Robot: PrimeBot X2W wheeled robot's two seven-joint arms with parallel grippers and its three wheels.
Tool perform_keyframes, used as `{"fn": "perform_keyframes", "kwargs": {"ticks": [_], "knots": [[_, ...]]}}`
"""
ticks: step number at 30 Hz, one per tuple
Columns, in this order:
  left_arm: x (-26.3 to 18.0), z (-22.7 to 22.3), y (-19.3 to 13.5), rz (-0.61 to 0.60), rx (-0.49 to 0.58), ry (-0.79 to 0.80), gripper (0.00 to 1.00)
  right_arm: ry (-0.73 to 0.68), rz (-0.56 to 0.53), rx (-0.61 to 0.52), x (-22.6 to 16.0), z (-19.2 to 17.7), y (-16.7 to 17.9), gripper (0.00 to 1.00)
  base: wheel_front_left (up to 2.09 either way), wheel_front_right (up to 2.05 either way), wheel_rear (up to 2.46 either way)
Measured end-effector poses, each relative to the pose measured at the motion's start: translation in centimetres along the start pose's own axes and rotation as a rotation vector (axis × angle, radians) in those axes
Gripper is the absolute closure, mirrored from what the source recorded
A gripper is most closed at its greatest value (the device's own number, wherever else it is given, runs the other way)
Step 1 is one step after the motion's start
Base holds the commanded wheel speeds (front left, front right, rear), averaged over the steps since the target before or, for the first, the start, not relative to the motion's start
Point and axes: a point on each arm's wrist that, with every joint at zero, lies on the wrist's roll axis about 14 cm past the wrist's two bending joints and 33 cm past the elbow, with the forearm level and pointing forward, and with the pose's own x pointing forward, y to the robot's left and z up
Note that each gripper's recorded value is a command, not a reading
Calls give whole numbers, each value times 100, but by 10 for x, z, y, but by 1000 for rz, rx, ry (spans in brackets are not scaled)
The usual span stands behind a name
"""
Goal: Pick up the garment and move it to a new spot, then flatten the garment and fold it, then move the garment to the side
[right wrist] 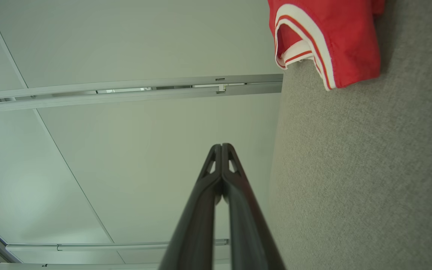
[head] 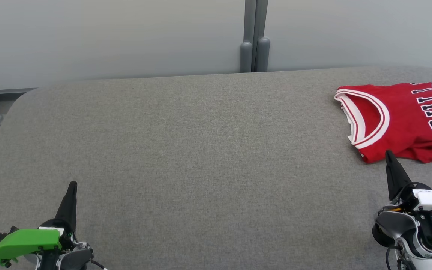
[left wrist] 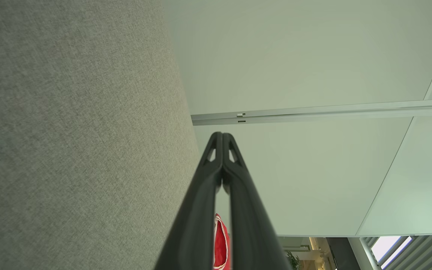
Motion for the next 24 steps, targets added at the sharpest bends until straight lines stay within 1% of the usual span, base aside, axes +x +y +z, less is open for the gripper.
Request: {"fn": "perform_keyframes", "kwargs": {"ticks": [24], "knots": [[0, 1, 0, 0, 0, -2, 100, -1, -2, 1, 0, 0, -1, 100, 0, 0, 0]]}}
